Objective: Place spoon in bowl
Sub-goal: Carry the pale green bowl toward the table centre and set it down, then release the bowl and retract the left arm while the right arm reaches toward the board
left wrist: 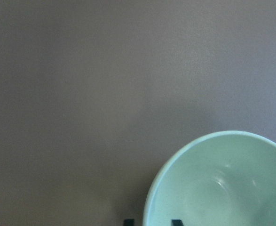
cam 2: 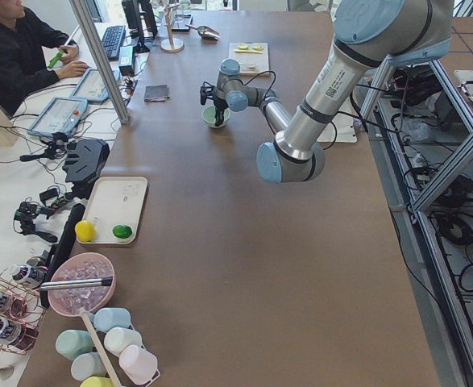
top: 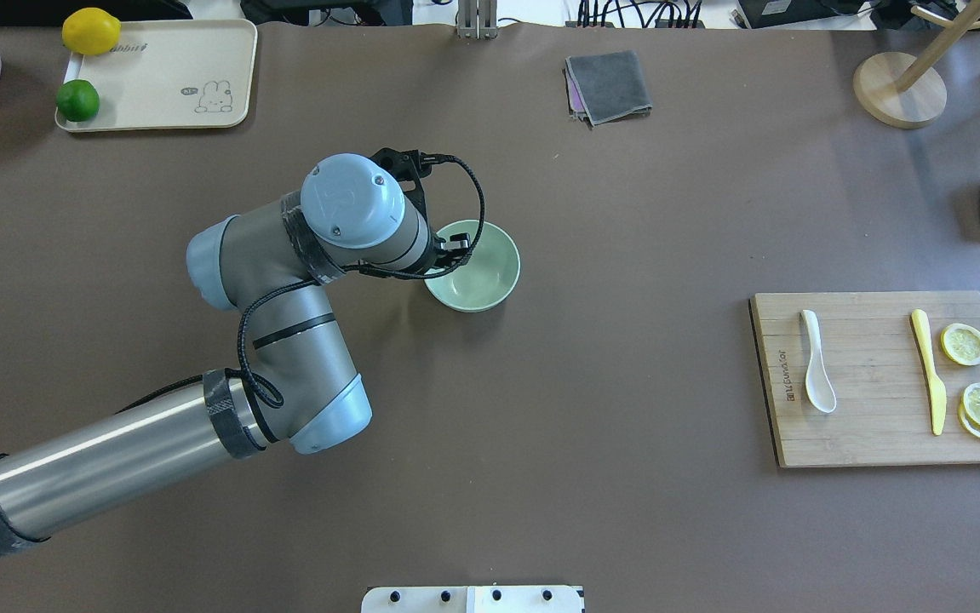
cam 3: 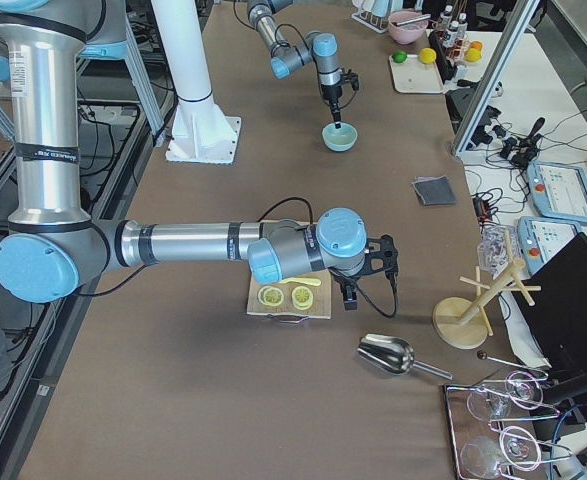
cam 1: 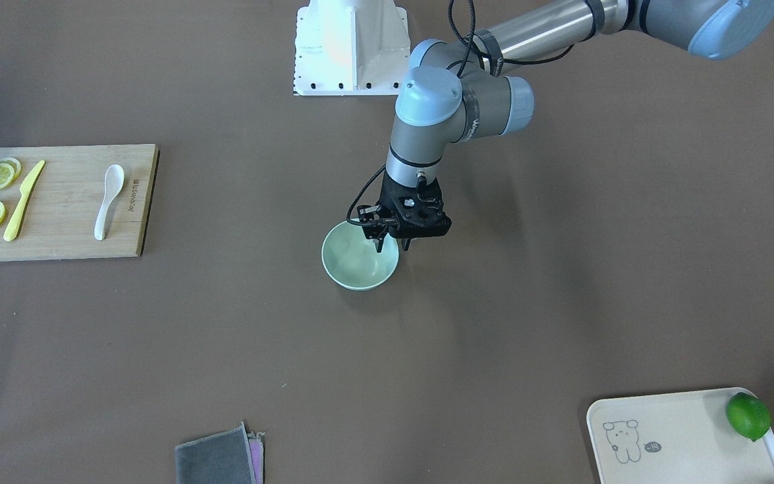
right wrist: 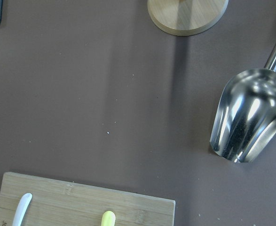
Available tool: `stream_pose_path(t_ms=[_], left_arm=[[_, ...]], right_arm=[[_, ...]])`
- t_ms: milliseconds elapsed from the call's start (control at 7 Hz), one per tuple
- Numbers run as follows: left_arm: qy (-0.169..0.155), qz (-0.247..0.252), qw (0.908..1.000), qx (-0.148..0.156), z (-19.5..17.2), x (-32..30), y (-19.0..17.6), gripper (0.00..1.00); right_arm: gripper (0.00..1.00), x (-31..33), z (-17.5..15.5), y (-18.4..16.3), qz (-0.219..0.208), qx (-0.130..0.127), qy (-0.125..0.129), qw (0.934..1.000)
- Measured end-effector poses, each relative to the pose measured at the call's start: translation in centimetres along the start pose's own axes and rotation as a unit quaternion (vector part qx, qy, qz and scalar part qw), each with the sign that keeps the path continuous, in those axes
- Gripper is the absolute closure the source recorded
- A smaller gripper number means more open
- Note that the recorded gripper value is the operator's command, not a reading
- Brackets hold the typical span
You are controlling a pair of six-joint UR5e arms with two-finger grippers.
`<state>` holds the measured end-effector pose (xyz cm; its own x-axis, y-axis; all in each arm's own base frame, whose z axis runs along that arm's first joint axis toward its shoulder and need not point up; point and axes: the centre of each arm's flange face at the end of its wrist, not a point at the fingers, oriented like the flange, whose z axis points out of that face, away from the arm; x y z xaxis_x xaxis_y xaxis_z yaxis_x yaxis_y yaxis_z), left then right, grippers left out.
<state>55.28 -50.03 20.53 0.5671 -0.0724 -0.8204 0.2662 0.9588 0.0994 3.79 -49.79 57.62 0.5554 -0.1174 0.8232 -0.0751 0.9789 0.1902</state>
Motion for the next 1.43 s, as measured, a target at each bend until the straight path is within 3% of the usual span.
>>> stream_pose_path(t_ms=[286, 571, 714, 1000, 1429], left_arm=[[0.008, 0.045, 0.9985, 0.031, -4.9, -5.4, -7.7, 0.02], [0.006, 0.085, 0.996, 0.027, -9.0, -12.9, -13.9, 0.02], [-0.001, 0.086, 0.9956, 0.035, -10.9, -16.9, -15.9, 0.02], [-0.008, 0.063, 0.997, 0.043, -14.0, -22.7, -18.8, 0.02], [-0.01, 0.051, 0.9974, 0.049, -15.2, -25.0, -20.0, 0.02]], right_arm=[[0.0, -3.7, 2.2, -1.6, 0.014, -0.016, -0.004, 0.9998], [0.0, -7.5, 5.0, -1.7, 0.024, -0.03, -0.002, 0.9993], [0.0, -9.9, 7.0, -1.5, 0.03, -0.023, 0.003, 0.9993], [0.0, -14.4, 11.9, -0.1, 0.042, -0.011, 0.017, 0.9989], [0.0, -20.1, 19.0, 3.9, 0.049, -0.03, 0.046, 0.9972]])
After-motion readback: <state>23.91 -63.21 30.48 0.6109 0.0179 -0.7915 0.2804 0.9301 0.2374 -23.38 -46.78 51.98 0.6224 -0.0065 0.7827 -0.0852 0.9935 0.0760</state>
